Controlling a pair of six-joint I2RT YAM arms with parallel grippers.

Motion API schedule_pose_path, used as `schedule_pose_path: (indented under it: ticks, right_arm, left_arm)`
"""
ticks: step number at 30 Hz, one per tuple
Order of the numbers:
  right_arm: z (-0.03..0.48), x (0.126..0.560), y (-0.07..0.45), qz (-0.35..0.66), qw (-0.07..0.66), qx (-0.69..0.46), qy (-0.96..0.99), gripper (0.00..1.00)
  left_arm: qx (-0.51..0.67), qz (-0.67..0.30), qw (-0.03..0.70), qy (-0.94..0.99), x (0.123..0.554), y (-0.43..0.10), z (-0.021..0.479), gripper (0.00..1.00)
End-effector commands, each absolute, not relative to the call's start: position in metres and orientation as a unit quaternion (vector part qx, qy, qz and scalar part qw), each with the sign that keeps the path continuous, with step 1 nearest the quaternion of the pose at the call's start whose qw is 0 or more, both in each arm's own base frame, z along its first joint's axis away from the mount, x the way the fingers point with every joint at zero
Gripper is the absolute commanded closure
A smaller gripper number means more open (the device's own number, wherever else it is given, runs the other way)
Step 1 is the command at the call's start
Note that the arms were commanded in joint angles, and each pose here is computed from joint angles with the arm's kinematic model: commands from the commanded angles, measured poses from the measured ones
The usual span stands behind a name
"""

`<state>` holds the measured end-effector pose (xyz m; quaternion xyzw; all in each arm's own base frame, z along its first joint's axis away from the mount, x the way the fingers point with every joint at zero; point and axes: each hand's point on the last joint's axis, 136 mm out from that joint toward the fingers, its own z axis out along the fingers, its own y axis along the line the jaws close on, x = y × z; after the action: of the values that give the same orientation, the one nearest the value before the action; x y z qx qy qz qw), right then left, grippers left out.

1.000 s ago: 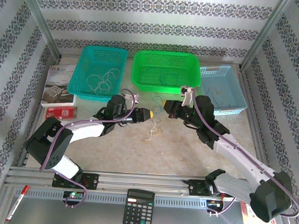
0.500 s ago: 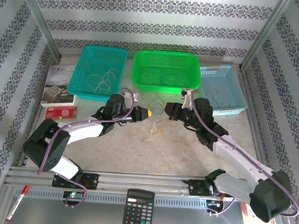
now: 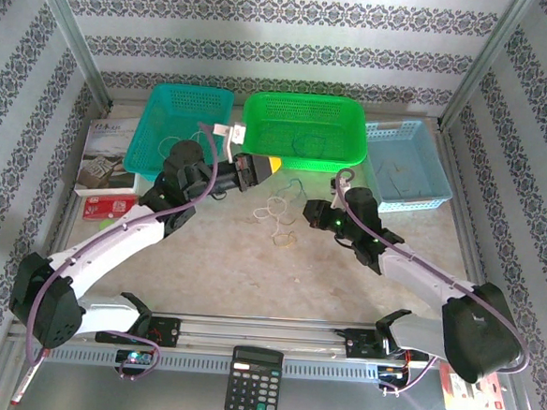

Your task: Untangle the cables

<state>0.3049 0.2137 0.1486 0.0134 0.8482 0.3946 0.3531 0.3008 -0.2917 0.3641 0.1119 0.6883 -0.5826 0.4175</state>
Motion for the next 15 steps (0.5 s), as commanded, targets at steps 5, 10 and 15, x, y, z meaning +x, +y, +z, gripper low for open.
schedule_pose_path:
  ticks: [5, 10, 15]
  right_arm:
    - [0.176, 0.300, 0.212, 0.410, 0.386, -0.006, 0.827, 0.36]
    - [0.189, 0.290, 0.203, 0.398, 0.409, -0.022, 0.821, 0.25]
    - [0.202, 0.280, 0.192, 0.386, 0.435, -0.029, 0.813, 0.24]
  left_arm:
    - [0.132, -0.593, 0.411, 0.680, 0.293, -0.300, 0.392, 1.00]
    - [0.128, -0.588, 0.409, 0.686, 0.294, -0.300, 0.391, 1.00]
    - [0.125, -0.587, 0.409, 0.687, 0.296, -0.300, 0.392, 1.00]
